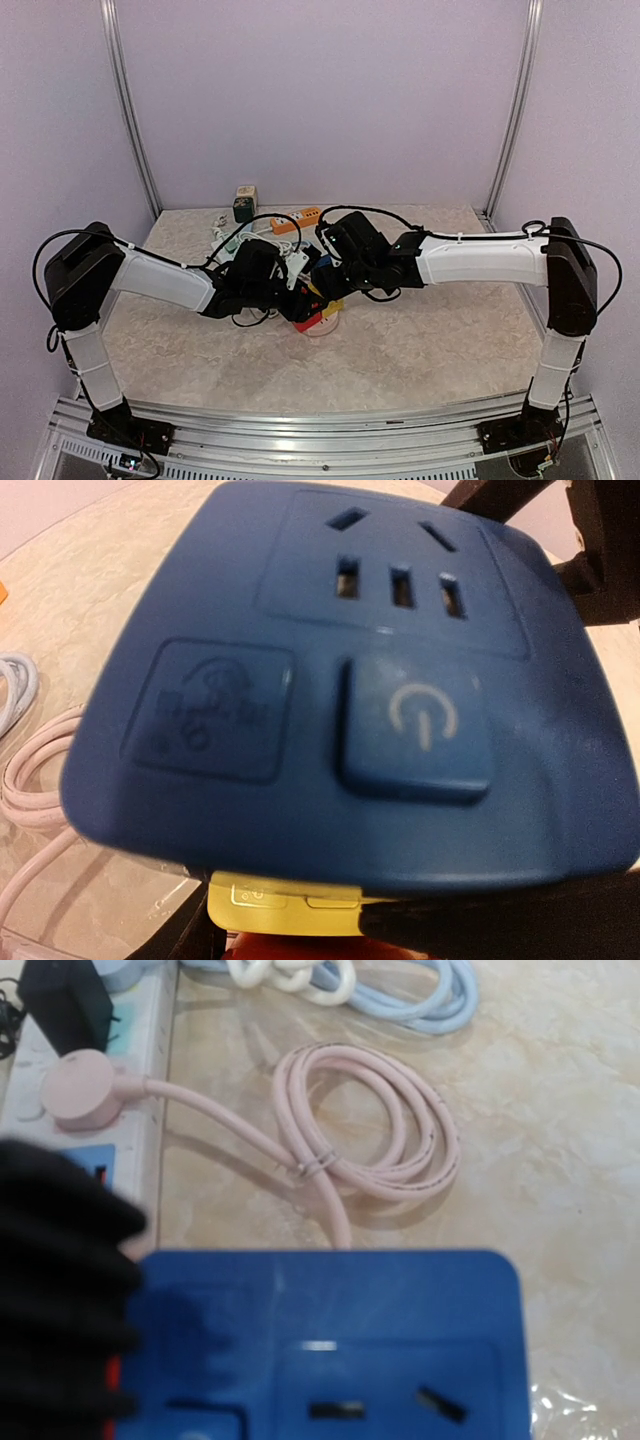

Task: Pull the plug off the socket
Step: Remove the plug from the socket.

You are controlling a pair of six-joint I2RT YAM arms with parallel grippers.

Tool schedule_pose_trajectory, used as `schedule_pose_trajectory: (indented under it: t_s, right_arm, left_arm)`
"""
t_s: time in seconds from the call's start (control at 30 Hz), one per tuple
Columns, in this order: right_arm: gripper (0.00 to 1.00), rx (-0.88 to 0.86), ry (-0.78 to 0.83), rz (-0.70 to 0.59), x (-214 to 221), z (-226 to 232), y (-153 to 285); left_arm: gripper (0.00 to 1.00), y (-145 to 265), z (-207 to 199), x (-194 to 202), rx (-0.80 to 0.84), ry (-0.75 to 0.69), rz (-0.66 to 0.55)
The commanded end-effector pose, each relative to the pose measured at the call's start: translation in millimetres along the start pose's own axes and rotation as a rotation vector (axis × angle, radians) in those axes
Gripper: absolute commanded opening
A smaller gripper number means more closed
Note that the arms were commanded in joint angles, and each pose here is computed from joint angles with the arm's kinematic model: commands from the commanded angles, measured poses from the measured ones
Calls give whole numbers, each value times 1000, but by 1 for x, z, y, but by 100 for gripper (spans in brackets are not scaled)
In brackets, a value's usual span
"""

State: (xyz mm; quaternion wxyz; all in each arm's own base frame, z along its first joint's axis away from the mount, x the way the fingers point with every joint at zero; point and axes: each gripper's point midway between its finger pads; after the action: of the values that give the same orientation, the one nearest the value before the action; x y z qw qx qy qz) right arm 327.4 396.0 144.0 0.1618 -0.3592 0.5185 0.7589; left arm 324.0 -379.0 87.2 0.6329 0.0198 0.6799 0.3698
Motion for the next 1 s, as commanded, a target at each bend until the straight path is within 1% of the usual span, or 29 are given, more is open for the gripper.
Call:
schedule_pose_trajectory:
  t_s: [0.0,0.23,0.43,0.53,0.67,0.97]
  right_arm:
    - [0,-25,-6,-48,-17,10,13]
    - [0,-62,-33,-46,-21,7,13]
    - [0,-200,-119,-27,-24,8,15]
    - [0,-241,-154,-25,-27,6,16]
    - [0,-254,-179,-31,-31,1,17]
    - [0,-246,-183,-29,-29,-1,15]
  left_arm:
    - [20,-6,-3,51,-16,49,168]
    - [20,-6,-4,51,-11,40,170]
    - [20,-6,-3,52,-15,40,174]
    - [20,-6,-4,53,-14,41,176]
    - [20,-6,-4,54,-14,40,178]
    - [19,-6,-3,55,-19,38,180]
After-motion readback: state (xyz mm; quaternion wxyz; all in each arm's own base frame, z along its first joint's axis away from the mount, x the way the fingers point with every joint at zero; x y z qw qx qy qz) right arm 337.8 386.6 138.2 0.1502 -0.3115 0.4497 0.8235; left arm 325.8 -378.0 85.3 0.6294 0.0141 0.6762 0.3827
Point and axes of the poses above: each gripper's point midway between its finger pads, its own y axis back along the fingers, its own z axis along the line the jaws close on, x = y × z, and after that the axes turned 14 degrees about -y, right-handed
